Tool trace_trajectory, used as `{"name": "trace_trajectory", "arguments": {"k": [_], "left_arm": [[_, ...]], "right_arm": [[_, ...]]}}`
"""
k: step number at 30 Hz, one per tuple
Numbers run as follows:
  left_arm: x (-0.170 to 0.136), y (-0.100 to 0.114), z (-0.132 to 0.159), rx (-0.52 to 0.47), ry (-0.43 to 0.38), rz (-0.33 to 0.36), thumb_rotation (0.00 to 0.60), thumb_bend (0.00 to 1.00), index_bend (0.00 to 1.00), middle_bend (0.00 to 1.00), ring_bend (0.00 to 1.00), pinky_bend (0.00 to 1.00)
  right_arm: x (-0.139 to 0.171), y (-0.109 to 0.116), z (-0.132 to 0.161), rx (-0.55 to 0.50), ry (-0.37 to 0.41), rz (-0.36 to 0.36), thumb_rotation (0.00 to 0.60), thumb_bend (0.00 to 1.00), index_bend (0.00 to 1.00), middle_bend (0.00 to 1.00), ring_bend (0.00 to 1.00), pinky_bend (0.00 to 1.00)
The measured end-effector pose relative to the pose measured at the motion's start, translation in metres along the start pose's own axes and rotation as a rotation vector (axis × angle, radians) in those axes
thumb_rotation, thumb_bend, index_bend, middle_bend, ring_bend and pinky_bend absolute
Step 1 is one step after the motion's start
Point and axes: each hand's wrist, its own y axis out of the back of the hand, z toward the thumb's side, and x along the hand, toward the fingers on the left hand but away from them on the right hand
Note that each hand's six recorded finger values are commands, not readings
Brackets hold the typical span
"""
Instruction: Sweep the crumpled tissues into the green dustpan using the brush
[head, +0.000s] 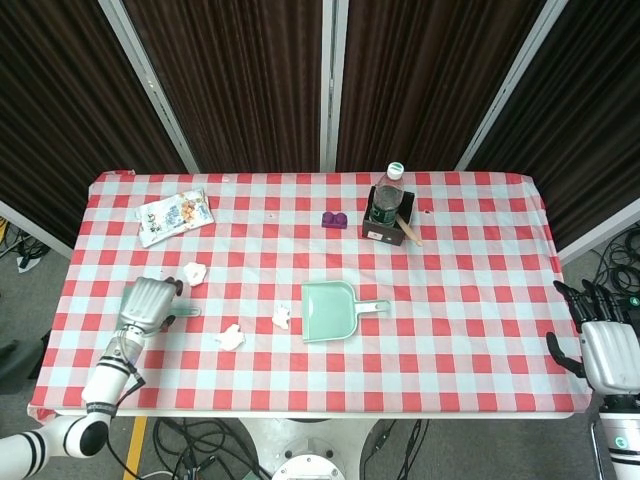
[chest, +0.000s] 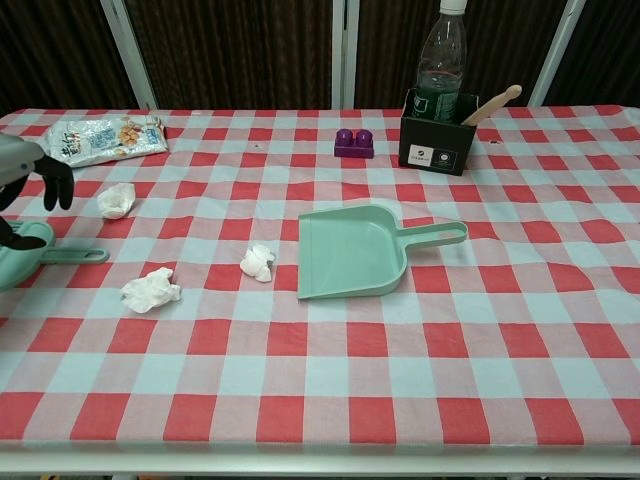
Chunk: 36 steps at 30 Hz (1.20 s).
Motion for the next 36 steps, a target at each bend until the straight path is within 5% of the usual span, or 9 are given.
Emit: {"name": "trace_trajectory", "arguments": {"k": [12, 36], "left_arm": [[0.016, -0.028, 0.021, 0.079, 0.047, -0.087, 0.6, 0.24, 0.45, 0.46, 0.66, 0.93], [0.022, -0.037, 0.023, 0.086, 0.04, -0.133, 0.6, 0.33, 0.48, 0.49, 0.67, 0.93]], "right_arm": [[0.0, -0.004, -0.005, -0.005, -0.018, 0.015, 0.6, 0.33, 0.11, 0.19, 0.03, 0.06], [0.001, -0.007, -0.01, -0.01, -0.039, 0.028, 0.6, 0.33, 0.11, 0.19, 0.03, 0.06]]}}
